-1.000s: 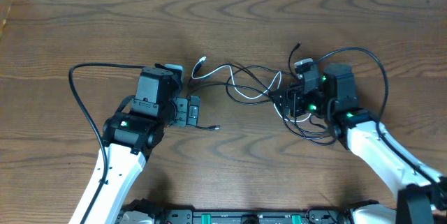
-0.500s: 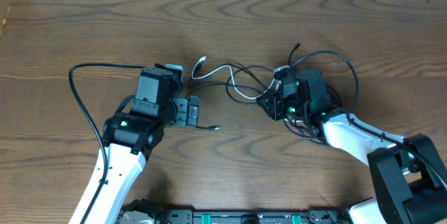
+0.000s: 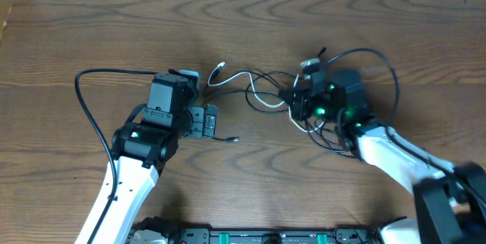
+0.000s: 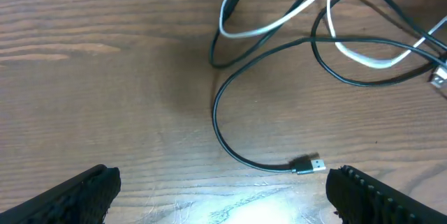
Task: Untangle cables
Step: 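Carry the white cable with the right gripper to the upper right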
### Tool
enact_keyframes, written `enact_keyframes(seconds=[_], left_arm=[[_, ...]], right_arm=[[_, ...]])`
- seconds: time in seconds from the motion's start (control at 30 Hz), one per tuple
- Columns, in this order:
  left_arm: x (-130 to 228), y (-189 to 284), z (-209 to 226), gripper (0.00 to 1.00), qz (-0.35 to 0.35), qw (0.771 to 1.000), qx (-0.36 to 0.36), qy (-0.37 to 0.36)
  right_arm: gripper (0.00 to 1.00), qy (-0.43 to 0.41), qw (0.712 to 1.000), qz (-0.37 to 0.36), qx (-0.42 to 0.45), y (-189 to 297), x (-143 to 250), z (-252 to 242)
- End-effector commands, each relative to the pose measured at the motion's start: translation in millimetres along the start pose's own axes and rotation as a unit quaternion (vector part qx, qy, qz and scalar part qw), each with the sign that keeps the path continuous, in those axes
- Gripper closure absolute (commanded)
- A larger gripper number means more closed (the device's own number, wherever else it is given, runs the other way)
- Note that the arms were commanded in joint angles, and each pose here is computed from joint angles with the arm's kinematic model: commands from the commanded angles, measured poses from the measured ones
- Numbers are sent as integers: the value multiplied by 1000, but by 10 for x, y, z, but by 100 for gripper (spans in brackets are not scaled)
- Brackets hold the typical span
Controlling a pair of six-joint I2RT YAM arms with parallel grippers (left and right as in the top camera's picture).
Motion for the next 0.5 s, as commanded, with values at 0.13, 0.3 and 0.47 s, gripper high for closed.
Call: enact_keyframes(seconds=[0.13,0.3,0.47], left_arm=[[-4,-4,26,1,1,1000,-10,9],[-4,-4,26,1,1,1000,-10,9],[-4,-4,26,1,1,1000,-10,9]], right_arm=[[99,58,979,-152,-120,686,-606,669],[99,126,945,-266,-144,1208,-826,1062],[99,145,919,-343,-126,1585,-908,1221]])
Point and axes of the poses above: each gripper's point midway between its finger pads, its own y axis back along the fingers, its own z axis along the line the jaws close on, x = y × z, the point moved 10 cm from there along y, back along the fingers, and after that the axes turned 3 degrees about -y, right-handed, at the moved point
